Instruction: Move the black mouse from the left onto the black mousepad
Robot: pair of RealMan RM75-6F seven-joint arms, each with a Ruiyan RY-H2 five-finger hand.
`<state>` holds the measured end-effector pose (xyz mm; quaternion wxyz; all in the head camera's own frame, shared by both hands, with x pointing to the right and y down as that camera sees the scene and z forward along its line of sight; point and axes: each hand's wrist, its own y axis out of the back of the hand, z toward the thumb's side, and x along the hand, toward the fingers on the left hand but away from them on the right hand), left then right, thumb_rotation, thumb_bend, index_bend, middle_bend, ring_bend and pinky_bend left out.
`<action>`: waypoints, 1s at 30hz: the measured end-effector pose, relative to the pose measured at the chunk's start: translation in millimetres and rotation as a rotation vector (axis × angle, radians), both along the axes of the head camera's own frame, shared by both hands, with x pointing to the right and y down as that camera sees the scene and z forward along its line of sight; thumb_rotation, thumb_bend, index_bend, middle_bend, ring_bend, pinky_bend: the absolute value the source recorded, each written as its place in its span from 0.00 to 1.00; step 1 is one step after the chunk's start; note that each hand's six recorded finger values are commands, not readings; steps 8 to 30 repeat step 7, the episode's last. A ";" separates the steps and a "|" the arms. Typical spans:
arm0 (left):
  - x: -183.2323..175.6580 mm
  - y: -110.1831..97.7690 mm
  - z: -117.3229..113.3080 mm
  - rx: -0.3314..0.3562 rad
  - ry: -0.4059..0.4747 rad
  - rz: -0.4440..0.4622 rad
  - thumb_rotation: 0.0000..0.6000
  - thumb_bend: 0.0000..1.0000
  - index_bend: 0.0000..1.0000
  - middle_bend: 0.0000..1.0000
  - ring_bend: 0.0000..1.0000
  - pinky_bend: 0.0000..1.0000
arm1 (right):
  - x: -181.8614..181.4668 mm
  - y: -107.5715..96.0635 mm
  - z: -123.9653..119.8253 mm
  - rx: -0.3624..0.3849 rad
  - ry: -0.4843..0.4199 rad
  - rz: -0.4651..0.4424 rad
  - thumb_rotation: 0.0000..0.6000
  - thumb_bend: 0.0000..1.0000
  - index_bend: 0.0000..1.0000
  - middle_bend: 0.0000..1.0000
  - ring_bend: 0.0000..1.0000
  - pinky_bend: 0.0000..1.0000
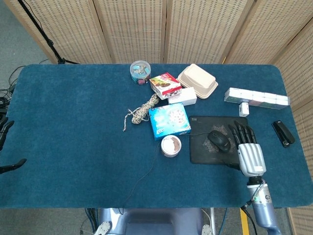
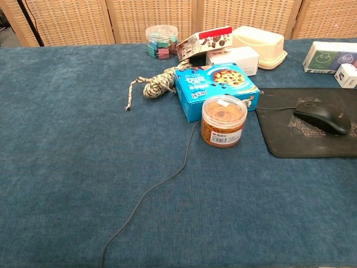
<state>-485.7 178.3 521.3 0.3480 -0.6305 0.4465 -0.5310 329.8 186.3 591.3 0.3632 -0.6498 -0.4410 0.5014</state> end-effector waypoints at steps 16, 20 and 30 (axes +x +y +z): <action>-7.7 15.2 12.6 -0.035 -0.025 -0.040 1.00 0.11 0.00 0.00 0.00 0.00 | 50.1 42.4 -13.6 0.000 0.088 -0.015 1.00 0.00 0.00 0.00 0.00 0.00; -7.7 15.2 12.6 -0.035 -0.025 -0.040 1.00 0.11 0.00 0.00 0.00 0.00 | 50.1 42.4 -13.6 0.000 0.088 -0.015 1.00 0.00 0.00 0.00 0.00 0.00; -7.7 15.2 12.6 -0.035 -0.025 -0.040 1.00 0.11 0.00 0.00 0.00 0.00 | 50.1 42.4 -13.6 0.000 0.088 -0.015 1.00 0.00 0.00 0.00 0.00 0.00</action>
